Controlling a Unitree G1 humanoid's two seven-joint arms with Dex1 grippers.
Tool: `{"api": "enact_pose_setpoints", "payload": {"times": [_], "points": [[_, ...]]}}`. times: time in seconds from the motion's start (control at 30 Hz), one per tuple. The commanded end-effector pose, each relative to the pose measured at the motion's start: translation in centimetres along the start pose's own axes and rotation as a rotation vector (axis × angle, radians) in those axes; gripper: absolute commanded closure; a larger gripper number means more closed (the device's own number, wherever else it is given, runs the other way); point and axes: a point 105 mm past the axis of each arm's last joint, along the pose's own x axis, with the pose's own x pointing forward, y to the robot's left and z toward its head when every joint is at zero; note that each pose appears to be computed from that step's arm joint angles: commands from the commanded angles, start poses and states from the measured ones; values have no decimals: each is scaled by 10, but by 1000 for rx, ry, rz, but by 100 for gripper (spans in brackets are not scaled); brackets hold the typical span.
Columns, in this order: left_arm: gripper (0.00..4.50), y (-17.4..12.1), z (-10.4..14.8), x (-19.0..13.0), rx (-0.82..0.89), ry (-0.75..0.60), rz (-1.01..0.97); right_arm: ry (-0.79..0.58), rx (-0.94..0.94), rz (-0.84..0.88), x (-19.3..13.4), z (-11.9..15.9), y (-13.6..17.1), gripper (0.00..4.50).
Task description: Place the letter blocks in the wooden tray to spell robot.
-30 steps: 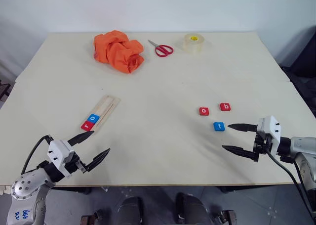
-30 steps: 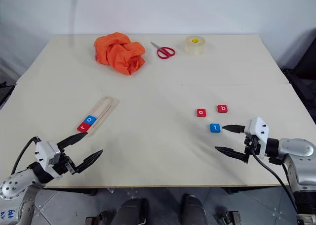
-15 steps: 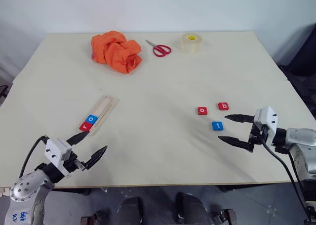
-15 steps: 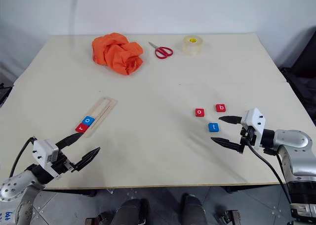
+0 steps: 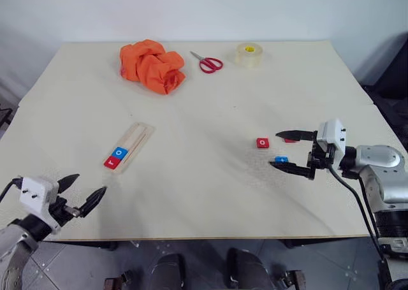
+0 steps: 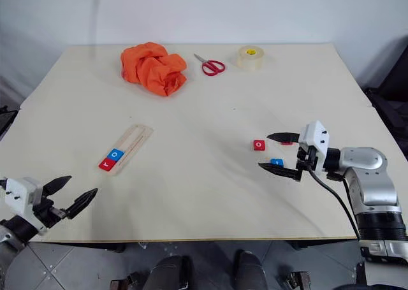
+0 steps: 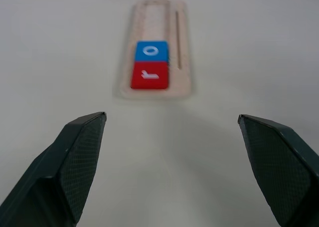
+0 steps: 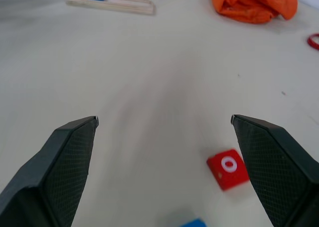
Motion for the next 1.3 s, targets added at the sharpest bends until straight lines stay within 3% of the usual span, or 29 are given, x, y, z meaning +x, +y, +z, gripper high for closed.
{"api": "enact_pose_setpoints", "payload": {"times": [0.03,0.47,0.97,1.13,1.3], "points": [[0,3,6,17,-6,10,-16,-20,-24,19,3,7,-1,3],[0,18,4,68,-16,36,-48,-2,-15,35,0,2,3,3],[0,3,-17,83,-59,138,-128,-9,-32,25,1,3,1,3],[110,5,-30,78,-51,186,-112,-13,-36,20,2,3,0,0],[111,-2,-18,78,30,136,-188,-8,-38,15,0,1,-2,0]]}}
